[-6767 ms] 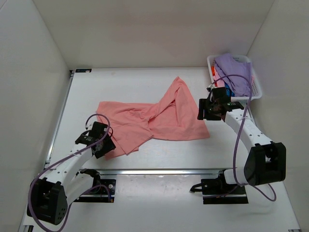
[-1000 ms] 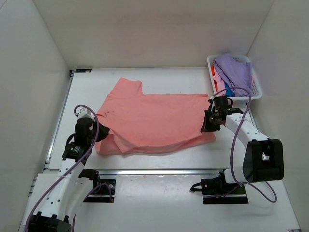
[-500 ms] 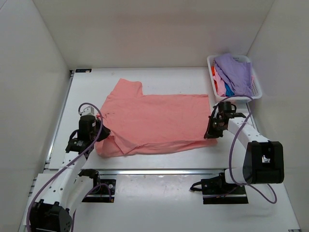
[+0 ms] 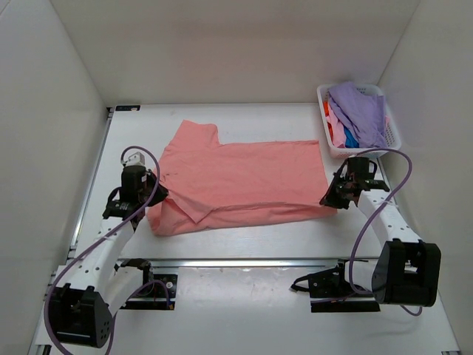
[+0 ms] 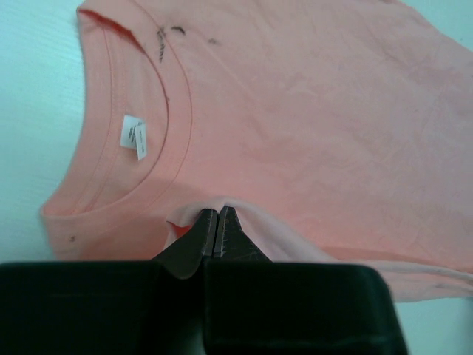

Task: Fold and stack the t-shirts
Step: Fold the flattened tshirt in 1/3 of the way

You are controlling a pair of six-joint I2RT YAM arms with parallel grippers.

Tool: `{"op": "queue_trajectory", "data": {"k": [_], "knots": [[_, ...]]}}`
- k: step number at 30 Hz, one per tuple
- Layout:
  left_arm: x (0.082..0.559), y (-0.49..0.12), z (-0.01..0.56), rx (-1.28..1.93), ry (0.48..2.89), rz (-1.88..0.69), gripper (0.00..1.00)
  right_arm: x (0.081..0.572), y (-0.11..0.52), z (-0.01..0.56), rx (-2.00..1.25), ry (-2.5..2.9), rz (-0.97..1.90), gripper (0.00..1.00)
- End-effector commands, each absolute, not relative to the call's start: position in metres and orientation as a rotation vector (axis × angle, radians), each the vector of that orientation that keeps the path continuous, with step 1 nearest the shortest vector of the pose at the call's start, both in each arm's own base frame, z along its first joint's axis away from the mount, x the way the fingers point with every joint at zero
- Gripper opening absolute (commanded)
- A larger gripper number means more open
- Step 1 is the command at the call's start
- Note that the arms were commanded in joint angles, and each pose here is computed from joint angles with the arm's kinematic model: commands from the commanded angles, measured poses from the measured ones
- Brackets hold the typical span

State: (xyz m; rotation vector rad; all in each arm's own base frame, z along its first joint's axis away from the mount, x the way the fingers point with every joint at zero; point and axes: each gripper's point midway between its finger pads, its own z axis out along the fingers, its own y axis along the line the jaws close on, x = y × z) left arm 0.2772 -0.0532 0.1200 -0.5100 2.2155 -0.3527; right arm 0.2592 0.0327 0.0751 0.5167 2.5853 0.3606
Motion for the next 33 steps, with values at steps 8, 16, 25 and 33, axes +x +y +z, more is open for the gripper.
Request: {"op": "queue_trajectory", "data": {"k": [8,16,25,33], "knots": [[0.311,-0.050,0.141,-0.484,2.133,-0.345,0.00,0.275,0.039,0.068,0.552,2.574,0.389,0.03],[0.340,-0.042,0.144,-0.481,2.130,-0.300,0.03,0.298,0.031,0.065,0.553,2.564,0.360,0.13],[0.376,-0.035,0.196,-0.457,2.041,-0.300,0.31,0.335,0.008,0.104,0.520,2.410,0.269,0.40],[0.330,-0.048,0.149,-0.453,2.173,-0.351,0.54,0.319,0.034,0.096,0.410,2.460,0.303,0.38]]}}
